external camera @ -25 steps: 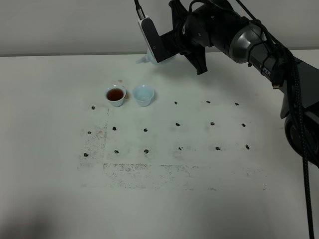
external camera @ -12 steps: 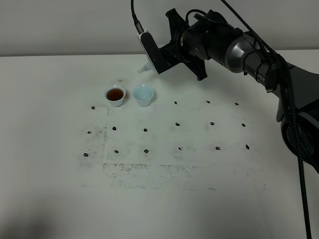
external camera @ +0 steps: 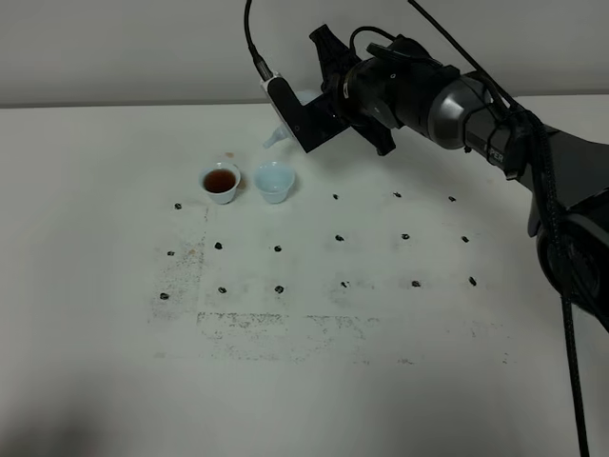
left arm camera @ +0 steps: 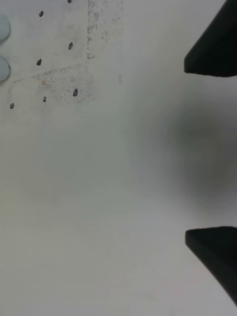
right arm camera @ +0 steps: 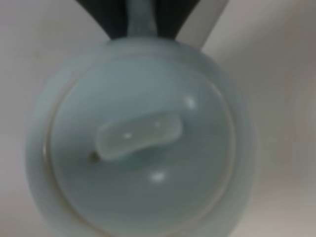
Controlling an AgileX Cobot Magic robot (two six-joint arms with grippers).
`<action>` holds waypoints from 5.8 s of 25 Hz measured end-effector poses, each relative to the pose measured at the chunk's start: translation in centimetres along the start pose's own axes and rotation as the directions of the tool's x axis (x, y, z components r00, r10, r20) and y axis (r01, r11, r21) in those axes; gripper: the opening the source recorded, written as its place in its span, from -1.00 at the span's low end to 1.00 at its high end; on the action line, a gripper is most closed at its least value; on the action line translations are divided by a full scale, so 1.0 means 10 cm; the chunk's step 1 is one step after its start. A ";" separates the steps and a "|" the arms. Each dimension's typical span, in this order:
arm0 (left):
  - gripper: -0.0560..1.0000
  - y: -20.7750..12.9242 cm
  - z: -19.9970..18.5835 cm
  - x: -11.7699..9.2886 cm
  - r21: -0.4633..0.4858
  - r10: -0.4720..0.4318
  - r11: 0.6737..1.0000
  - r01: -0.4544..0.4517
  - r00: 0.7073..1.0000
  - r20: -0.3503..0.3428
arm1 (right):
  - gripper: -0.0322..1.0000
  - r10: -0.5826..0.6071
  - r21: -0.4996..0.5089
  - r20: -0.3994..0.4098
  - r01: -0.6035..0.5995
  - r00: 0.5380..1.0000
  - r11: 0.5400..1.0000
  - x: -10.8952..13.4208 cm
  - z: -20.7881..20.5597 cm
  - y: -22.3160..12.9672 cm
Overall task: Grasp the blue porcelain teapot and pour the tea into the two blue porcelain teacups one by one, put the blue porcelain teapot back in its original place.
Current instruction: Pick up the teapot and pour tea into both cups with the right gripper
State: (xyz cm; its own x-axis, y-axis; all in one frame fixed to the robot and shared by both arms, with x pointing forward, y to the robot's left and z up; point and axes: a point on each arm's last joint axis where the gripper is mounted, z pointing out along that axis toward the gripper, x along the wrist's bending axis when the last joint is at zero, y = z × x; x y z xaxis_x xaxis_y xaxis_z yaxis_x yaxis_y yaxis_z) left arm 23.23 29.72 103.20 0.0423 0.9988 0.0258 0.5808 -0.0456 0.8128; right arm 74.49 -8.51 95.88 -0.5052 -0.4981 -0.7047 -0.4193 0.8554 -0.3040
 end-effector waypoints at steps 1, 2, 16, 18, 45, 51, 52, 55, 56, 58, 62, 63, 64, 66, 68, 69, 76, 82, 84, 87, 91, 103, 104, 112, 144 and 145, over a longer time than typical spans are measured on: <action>0.26 0.00 0.00 0.00 0.000 0.000 1.000 0.000 1.000 0.000 | -0.86 -0.014 -0.002 0.007 0.014 1.000 1.000 0.00 0.00 0.00; 0.26 0.00 0.00 0.00 0.000 0.000 1.000 0.000 1.000 0.000 | -0.86 -0.024 -0.003 0.017 0.024 1.000 1.000 -0.01 0.01 0.01; 0.26 0.00 0.00 0.00 0.000 0.000 1.000 0.000 1.000 0.000 | -0.86 -0.041 -0.021 0.039 0.042 0.998 0.999 -0.03 0.00 0.02; 0.26 0.00 0.00 0.00 0.000 0.000 1.000 0.000 1.000 0.000 | -0.86 -0.036 -0.023 0.025 0.037 0.999 0.999 -0.01 0.00 0.03; 0.26 0.00 0.00 0.00 0.000 0.000 1.000 0.000 1.000 0.000 | -0.86 -0.251 -0.037 0.046 0.253 0.967 0.967 -0.04 -0.01 0.10; 0.26 0.00 0.00 0.00 0.000 0.000 1.000 0.000 1.000 0.000 | -0.86 -0.258 -0.033 0.065 0.260 0.964 0.965 -0.05 -0.01 0.10; 0.26 0.00 0.00 0.00 0.000 0.000 1.000 0.000 1.000 0.000 | -0.86 -0.264 -0.032 0.067 0.266 0.962 0.963 -0.06 -0.01 0.10; 0.26 0.00 0.00 0.00 0.000 0.000 1.000 0.000 1.000 0.000 | -0.86 -0.286 -0.029 0.074 0.289 0.955 0.957 -0.06 -0.01 0.10; 0.26 0.00 0.00 0.00 0.000 0.000 1.000 0.000 1.000 0.000 | -0.86 -0.292 -0.027 0.079 0.295 0.953 0.955 -0.07 -0.01 0.10; 0.26 0.00 0.00 0.00 0.000 0.000 1.000 0.000 1.000 0.000 | -0.86 -0.294 -0.026 0.084 0.297 0.952 0.955 -0.07 -0.01 0.10; 0.26 0.00 0.00 0.00 0.000 0.000 1.000 0.000 1.000 0.000 | -0.86 -0.297 -0.025 0.086 0.300 0.951 0.954 -0.07 -0.01 0.10; 0.26 0.00 0.00 0.00 0.000 0.000 1.000 0.000 1.000 0.000 | -0.86 -0.297 -0.025 0.086 0.300 0.951 0.954 -0.07 -0.01 0.10; 0.26 0.00 0.00 0.00 0.000 0.000 1.000 0.000 1.000 0.000 | -0.86 -0.298 -0.025 0.086 0.301 0.951 0.953 -0.07 -0.01 0.10; 0.26 0.00 0.00 0.00 0.000 0.000 1.000 0.000 1.000 0.000 | -0.86 -0.300 -0.025 0.086 0.303 0.950 0.953 -0.07 -0.01 0.10; 0.26 0.00 0.00 0.00 0.000 0.000 1.000 0.000 1.000 0.000 | -0.86 -0.303 -0.024 0.086 0.306 0.949 0.952 -0.07 -0.01 0.10; 0.26 0.00 0.00 0.00 0.000 0.000 1.000 0.000 1.000 0.000 | -0.86 -0.308 -0.024 0.086 0.311 0.947 0.950 -0.07 -0.01 0.10; 0.26 0.00 0.00 0.00 0.000 0.000 1.000 0.000 1.000 0.000 | -0.86 -0.323 -0.023 0.086 0.326 0.942 0.945 -0.07 -0.01 0.10; 0.26 0.00 0.00 0.00 0.000 0.000 1.000 0.000 1.000 0.000 | -0.86 -0.325 -0.017 0.105 0.328 0.940 0.945 -0.09 -0.01 0.10; 0.26 0.00 0.00 0.00 0.000 0.000 1.000 0.000 1.000 0.000 | -0.86 -0.325 -0.015 0.109 0.329 0.939 0.944 -0.09 -0.01 0.10; 0.26 0.00 0.00 0.00 0.000 0.000 1.000 0.000 1.000 0.000 | -0.86 -0.325 -0.015 0.109 0.329 0.939 0.944 -0.09 -0.01 0.10; 0.26 0.00 0.00 0.00 0.000 0.000 1.000 0.000 1.000 0.000 | -0.86 -0.325 -0.015 0.109 0.329 0.939 0.944 -0.09 -0.01 0.10; 0.26 0.00 0.00 0.00 0.000 0.000 1.000 0.000 1.000 0.000 | -0.86 -0.358 -0.006 0.125 0.362 0.925 0.932 -0.11 -0.01 0.10; 0.26 0.00 0.00 0.00 0.000 0.000 1.000 0.000 1.000 0.000 | -0.86 -0.360 -0.006 0.125 0.364 0.925 0.932 -0.11 -0.01 0.10; 0.26 0.00 0.00 0.00 0.000 0.000 1.000 0.000 1.000 0.000 | -0.86 -0.362 -0.005 0.127 0.365 0.924 0.931 -0.11 -0.01 0.10; 0.26 0.00 0.00 0.00 0.000 0.000 1.000 0.000 1.000 0.000 | -0.86 -0.392 0.000 0.127 0.395 0.911 0.919 -0.11 -0.01 0.10; 0.26 0.00 0.00 0.00 0.000 0.000 1.000 0.000 1.000 0.000 | -0.86 -0.392 0.000 0.127 0.395 0.911 0.919 -0.11 -0.01 0.10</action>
State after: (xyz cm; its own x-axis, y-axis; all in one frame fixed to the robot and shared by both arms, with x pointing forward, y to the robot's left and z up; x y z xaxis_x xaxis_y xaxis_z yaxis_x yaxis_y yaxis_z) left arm 23.23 29.72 103.20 0.0423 0.9988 0.0258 0.5808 -0.0456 0.8128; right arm 74.54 -7.14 96.41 -0.1999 -0.7710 -0.6047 -0.5852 0.5889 -0.5574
